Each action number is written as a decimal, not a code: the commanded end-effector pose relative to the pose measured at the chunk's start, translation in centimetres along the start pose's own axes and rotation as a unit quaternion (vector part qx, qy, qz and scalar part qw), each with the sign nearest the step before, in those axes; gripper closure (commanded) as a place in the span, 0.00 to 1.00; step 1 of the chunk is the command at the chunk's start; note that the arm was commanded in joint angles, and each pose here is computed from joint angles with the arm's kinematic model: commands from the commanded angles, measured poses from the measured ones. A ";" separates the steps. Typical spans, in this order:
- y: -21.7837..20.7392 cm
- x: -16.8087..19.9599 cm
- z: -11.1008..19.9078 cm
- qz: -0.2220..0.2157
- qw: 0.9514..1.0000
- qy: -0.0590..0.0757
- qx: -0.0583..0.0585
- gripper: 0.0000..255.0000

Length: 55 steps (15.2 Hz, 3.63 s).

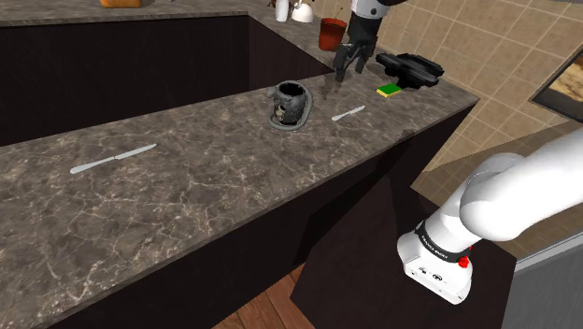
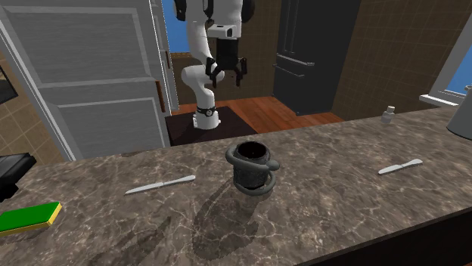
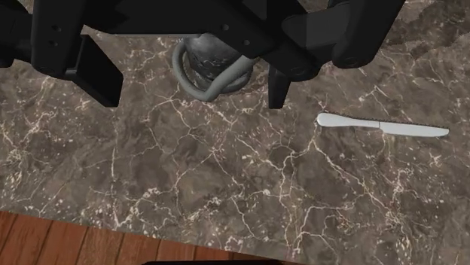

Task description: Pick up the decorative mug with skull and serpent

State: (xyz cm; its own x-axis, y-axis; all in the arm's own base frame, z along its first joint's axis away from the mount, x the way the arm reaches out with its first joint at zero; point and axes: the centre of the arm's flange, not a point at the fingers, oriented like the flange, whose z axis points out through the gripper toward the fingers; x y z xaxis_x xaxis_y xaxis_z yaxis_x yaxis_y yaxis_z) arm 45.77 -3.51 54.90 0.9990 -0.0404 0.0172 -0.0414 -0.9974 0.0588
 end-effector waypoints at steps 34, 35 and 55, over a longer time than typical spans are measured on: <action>-4.3 23.3 17.3 -0.012 0.999 -0.025 0.017 1.00; -4.3 23.3 17.3 -0.012 0.999 -0.025 0.017 1.00; -3.7 23.4 9.2 -0.012 0.999 -0.025 0.017 1.00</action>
State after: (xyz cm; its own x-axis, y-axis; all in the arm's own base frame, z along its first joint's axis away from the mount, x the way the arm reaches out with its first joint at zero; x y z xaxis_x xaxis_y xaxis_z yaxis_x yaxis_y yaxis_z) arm 69.52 -1.33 45.40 0.9991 -0.0195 -0.0370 -0.0186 -0.9995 0.0251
